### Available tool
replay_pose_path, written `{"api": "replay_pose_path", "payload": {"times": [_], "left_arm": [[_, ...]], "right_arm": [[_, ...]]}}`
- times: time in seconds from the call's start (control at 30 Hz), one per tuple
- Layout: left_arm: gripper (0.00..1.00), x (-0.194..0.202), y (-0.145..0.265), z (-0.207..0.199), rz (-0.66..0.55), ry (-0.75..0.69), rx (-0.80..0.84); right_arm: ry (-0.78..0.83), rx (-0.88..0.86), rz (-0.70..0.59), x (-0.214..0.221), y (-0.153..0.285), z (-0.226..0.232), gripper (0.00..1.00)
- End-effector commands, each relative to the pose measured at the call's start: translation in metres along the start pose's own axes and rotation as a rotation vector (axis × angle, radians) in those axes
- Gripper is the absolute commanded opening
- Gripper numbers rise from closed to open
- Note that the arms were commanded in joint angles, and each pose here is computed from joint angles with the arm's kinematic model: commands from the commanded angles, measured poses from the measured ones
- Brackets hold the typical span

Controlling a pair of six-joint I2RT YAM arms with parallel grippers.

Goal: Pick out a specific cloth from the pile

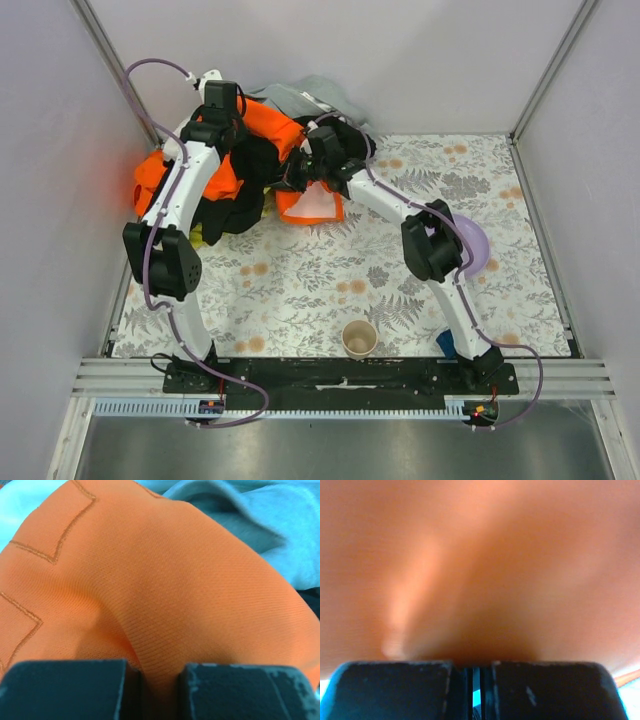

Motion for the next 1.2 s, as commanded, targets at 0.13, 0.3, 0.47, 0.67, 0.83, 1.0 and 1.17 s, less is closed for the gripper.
{"api": "replay_pose_path", "payload": {"times": [0.13,0.3,0.47,0.67,0.83,1.0,1.17], "left_arm": [[0.03,0.026,0.013,0.052,0.004,0.07,-0.178],[0.08,0.055,0.012,0.09,0.055,0.098,-0.291],[0.2,0.062,0.013,0.123,0.08,0.137,-0.359],[0.4,0.071,0.014,0.155,0.122,0.151,-0.435],[0.58,0.099,0.014,0.194,0.206,0.173,-0.531],[0.72,0.121,0.018,0.216,0.289,0.19,-0.585],[0.77,0.117,0.024,0.203,0.296,0.214,-0.501]], "right_arm": [[0.29,-0.219,-0.155,-0.047,0.11,0.162,0.0],[0.332,-0.342,-0.176,-0.05,0.147,0.214,0.0],[0.392,-0.486,-0.261,-0.056,0.204,0.272,0.0],[0.491,-0.658,-0.41,-0.064,0.278,0.334,0.0],[0.538,-0.75,-0.468,-0.057,0.316,0.359,0.0],[0.555,-0.759,-0.473,-0.054,0.326,0.361,0.0],[0.542,-0.532,-0.508,-0.069,0.301,0.307,0.0]]}}
Point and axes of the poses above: each gripper's point midway between its finger pads, its own y axis back along the fingers, its own z axis along the line the jaws close on, x = y × z, the point moved 1 cm from there along y, back along the fingers, and after that the axes turned 1 degree about y, right-handed, at the moved point
